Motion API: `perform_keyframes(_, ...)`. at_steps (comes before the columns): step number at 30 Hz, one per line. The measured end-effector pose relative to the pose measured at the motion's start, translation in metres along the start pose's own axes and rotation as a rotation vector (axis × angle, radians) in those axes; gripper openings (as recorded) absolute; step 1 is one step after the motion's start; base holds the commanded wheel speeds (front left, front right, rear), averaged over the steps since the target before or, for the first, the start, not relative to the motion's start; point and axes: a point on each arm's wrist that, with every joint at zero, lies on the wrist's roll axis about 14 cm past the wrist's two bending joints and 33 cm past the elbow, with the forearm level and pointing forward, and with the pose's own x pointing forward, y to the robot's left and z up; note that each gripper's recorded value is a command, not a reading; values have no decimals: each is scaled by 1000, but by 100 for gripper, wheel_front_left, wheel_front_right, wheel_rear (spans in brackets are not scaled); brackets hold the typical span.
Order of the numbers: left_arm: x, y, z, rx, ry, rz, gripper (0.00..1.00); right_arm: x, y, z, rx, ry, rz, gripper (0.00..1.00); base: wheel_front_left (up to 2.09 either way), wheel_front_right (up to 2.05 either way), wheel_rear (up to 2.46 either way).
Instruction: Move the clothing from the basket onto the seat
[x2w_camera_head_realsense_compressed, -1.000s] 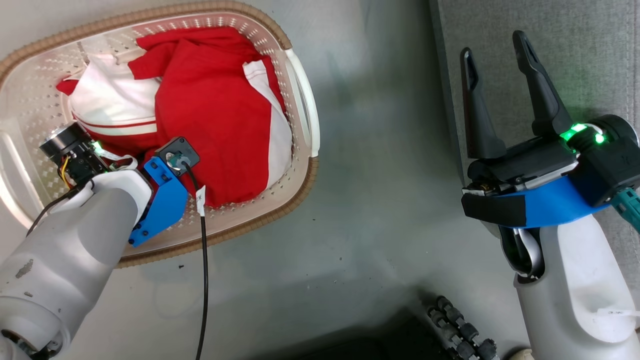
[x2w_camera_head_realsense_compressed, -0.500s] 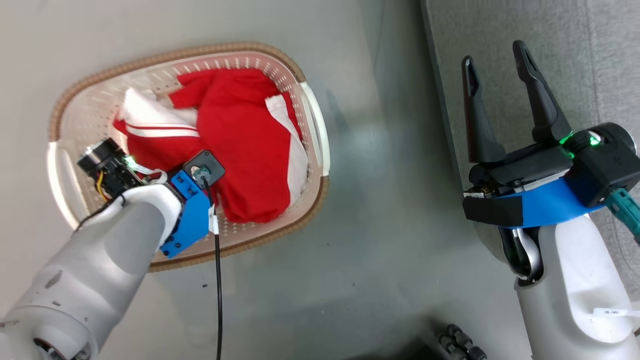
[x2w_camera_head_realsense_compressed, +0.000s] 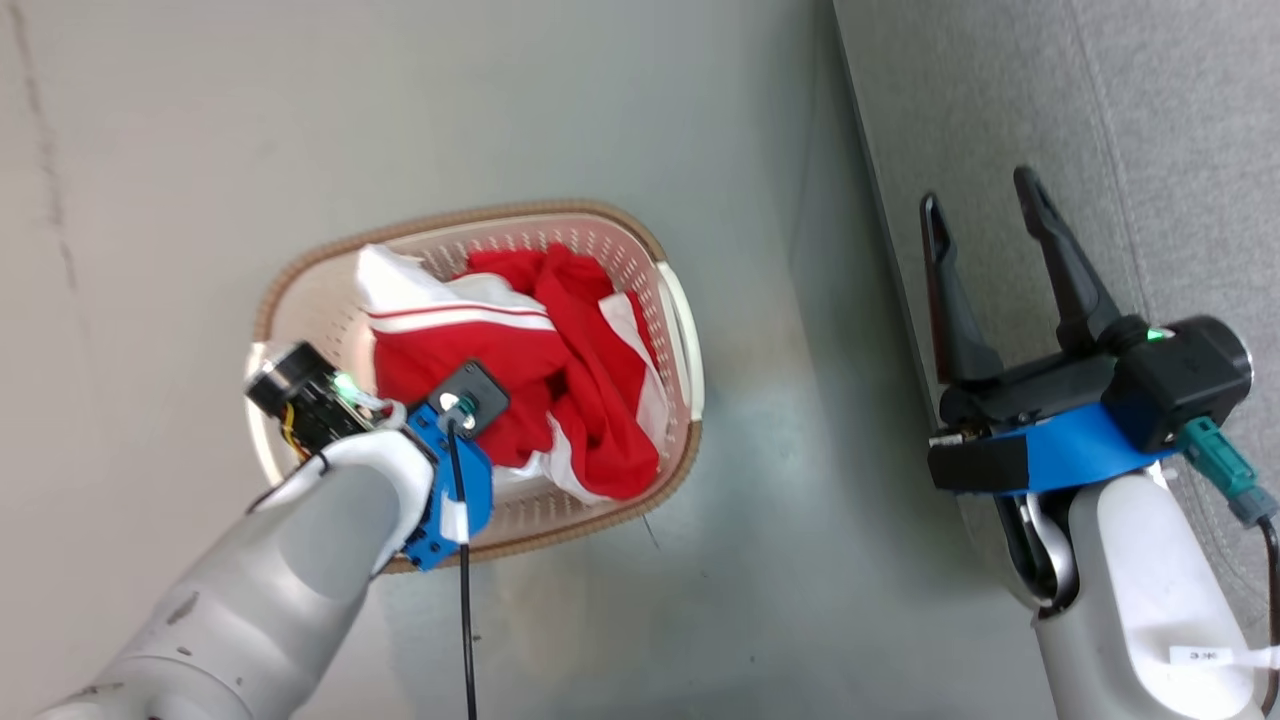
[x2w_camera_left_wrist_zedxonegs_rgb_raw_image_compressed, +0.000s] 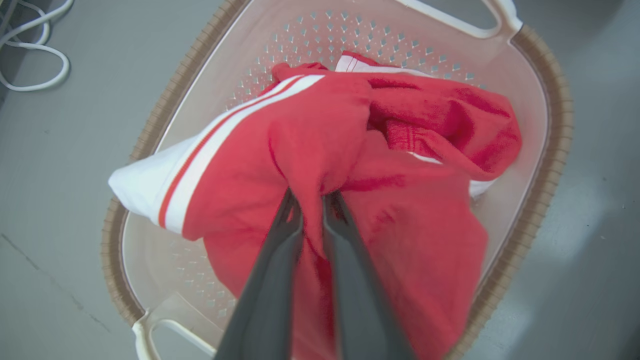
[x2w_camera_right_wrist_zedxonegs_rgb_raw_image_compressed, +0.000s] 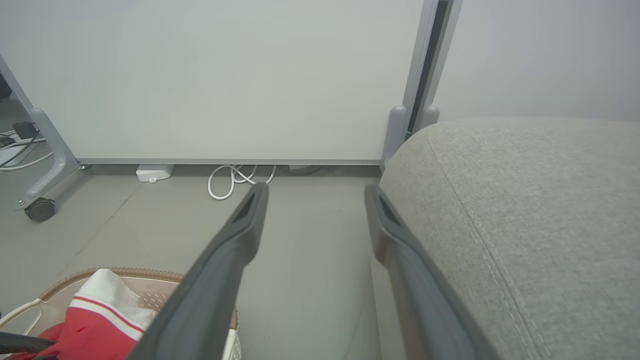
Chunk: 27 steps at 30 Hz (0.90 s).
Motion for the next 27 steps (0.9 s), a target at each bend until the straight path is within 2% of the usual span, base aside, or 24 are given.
perform_keyframes(19, -95, 16, 88, -108, -345, 197, 0, -37, 24, 59, 8, -101, 45, 100, 0, 0, 0)
perform_keyframes(27, -144, 24, 144, -157, -568, 272, 0, -55, 33, 73, 9, -127, 63, 100, 0, 0, 0)
